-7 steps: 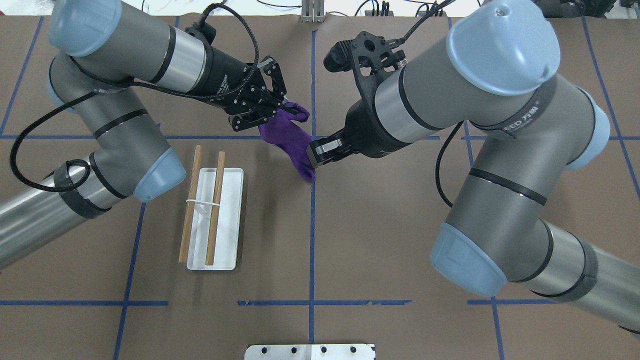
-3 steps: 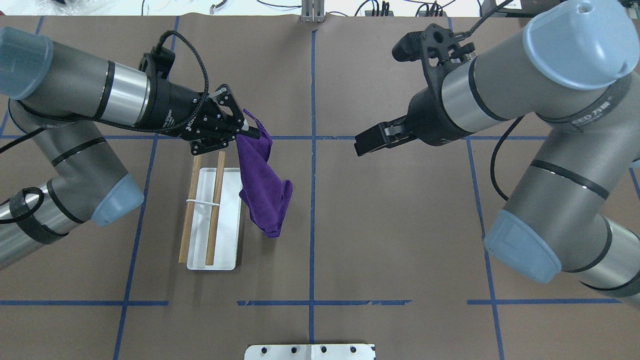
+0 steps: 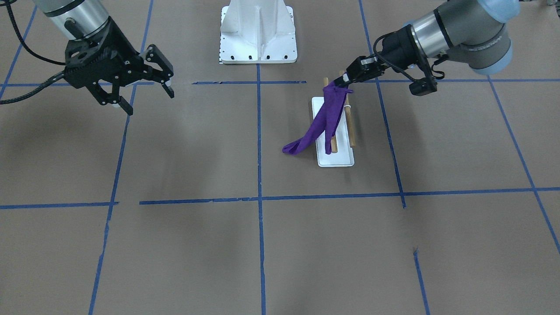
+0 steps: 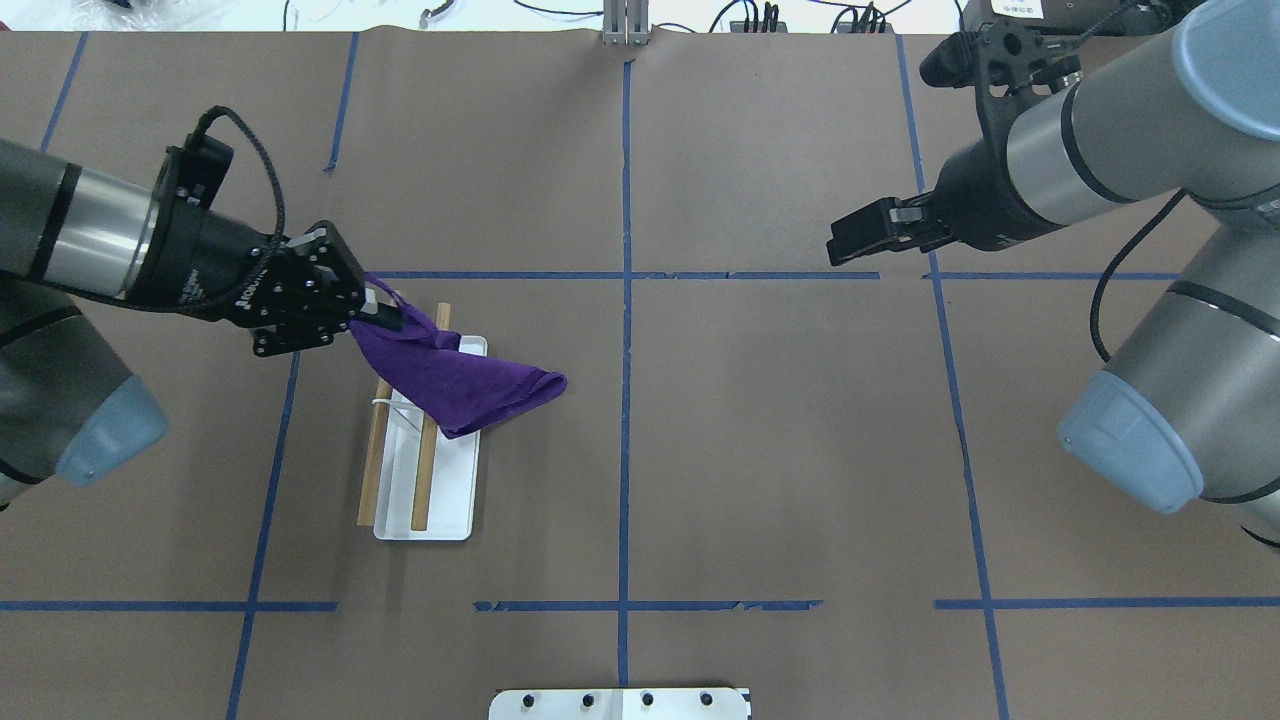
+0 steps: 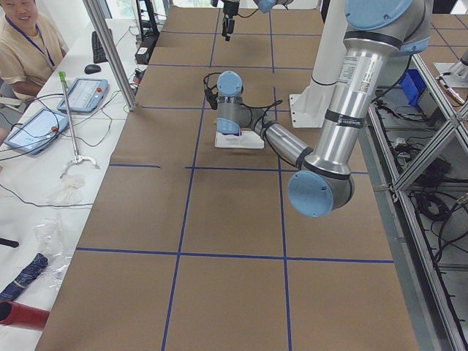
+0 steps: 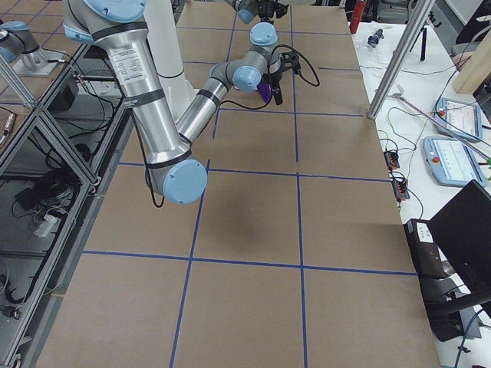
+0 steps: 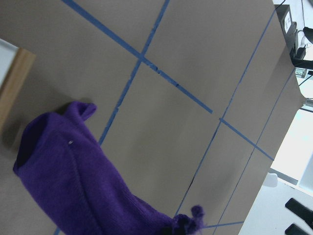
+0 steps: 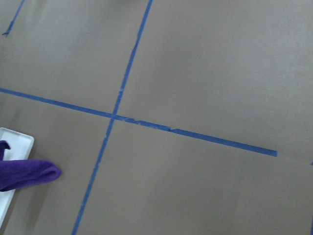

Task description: Hang towel on rack

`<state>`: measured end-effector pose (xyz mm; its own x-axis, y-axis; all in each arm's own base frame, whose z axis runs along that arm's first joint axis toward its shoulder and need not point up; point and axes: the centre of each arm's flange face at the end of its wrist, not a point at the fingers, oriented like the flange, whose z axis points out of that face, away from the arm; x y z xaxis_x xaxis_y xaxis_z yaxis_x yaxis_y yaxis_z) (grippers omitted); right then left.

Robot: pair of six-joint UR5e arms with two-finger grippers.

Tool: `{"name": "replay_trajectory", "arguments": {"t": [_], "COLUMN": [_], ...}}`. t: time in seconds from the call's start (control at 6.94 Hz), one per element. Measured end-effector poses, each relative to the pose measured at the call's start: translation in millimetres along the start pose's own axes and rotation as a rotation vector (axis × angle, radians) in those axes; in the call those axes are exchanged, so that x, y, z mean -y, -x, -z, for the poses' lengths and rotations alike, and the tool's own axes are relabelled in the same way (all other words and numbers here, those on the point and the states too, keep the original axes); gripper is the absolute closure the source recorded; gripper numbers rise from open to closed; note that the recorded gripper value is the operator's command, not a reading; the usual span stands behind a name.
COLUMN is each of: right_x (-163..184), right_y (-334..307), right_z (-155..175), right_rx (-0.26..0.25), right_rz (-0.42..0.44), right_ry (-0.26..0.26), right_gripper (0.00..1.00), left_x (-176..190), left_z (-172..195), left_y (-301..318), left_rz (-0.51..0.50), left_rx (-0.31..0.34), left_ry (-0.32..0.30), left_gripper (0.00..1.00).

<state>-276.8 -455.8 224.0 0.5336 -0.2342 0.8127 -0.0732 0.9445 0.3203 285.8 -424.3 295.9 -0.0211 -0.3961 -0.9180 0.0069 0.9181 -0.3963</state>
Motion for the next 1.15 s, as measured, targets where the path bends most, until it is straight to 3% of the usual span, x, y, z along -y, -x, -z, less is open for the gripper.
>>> {"name": "replay_trajectory", "arguments": {"t": [0.29, 0.58, 0.86, 1.01, 1.15], "right_x": [9, 14, 16, 14, 13], "right_y": [-35, -58, -73, -79, -87], "right_z": [-3, -4, -5, -6, -8], "right_rx": [-0.052, -0.084, -0.104, -0.111, -0.122], "right_rz": [-0.047, -0.081, -0.102, -0.105, -0.105], "right_ry": [-0.003, -0.005, -0.003, 0.001, 0.007], "right_gripper": [0.0, 0.0, 0.0, 0.0, 0.0], "left_x": [5, 18, 32, 39, 47], "left_z": [34, 58, 60, 56, 54], "left_y": [76, 103, 118, 126, 134], "left_rz": [-0.056, -0.05, -0.023, -0.005, 0.012], "left_rx": [0.019, 0.026, 0.044, 0.056, 0.068], "left_ry": [-0.005, -0.025, -0.041, -0.048, -0.055], "left_gripper": [1.0, 1.0, 0.41, 0.01, 0.0]}}
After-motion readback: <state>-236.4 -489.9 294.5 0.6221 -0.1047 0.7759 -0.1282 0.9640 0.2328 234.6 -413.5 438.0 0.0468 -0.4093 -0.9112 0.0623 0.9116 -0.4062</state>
